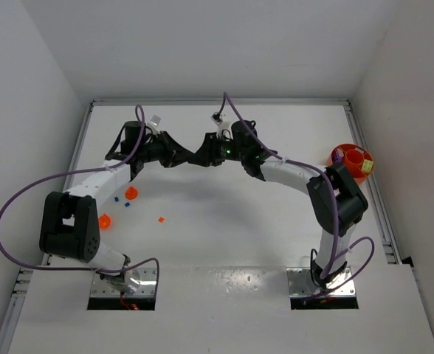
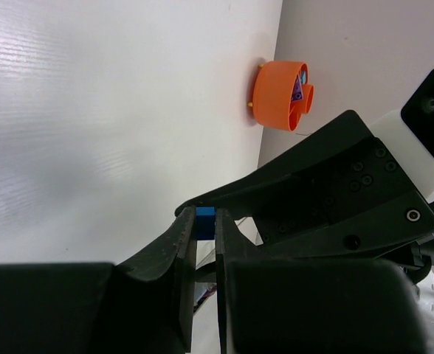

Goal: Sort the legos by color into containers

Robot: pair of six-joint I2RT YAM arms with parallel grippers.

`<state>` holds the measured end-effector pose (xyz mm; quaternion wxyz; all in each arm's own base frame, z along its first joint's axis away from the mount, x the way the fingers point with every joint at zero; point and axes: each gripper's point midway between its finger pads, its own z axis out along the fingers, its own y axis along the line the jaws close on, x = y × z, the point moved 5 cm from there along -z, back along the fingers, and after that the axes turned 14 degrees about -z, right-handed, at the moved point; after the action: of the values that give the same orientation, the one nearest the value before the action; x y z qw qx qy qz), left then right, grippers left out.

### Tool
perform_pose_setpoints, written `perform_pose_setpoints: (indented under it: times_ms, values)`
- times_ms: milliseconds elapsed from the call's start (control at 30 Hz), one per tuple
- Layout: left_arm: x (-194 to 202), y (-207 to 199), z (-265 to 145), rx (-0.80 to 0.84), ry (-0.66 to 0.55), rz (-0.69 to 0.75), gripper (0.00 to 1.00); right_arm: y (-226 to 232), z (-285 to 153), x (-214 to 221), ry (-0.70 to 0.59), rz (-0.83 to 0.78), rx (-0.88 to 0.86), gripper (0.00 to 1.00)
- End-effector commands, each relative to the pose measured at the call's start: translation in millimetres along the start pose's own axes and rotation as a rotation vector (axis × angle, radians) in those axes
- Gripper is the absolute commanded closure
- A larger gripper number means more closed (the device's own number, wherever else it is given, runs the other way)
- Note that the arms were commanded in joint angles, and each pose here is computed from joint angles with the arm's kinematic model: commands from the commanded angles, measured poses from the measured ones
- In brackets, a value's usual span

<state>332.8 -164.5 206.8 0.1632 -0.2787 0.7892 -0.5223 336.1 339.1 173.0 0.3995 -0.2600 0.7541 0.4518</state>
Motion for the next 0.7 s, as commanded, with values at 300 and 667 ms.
perform_pose_setpoints:
  times_ms: [300, 667]
  values:
    - [17.7, -19.1, -7.5, 0.079, 0.066, 0.052, 1.00, -0.1, -1.5, -39.6, -0.131, -0.059, 0.053, 0.74]
    - [32.1, -18.3, -10.5, 0.104, 0.109, 0.074, 0.81, -11.0, -8.7, -41.2, -0.150, -0.131, 0.120, 1.00]
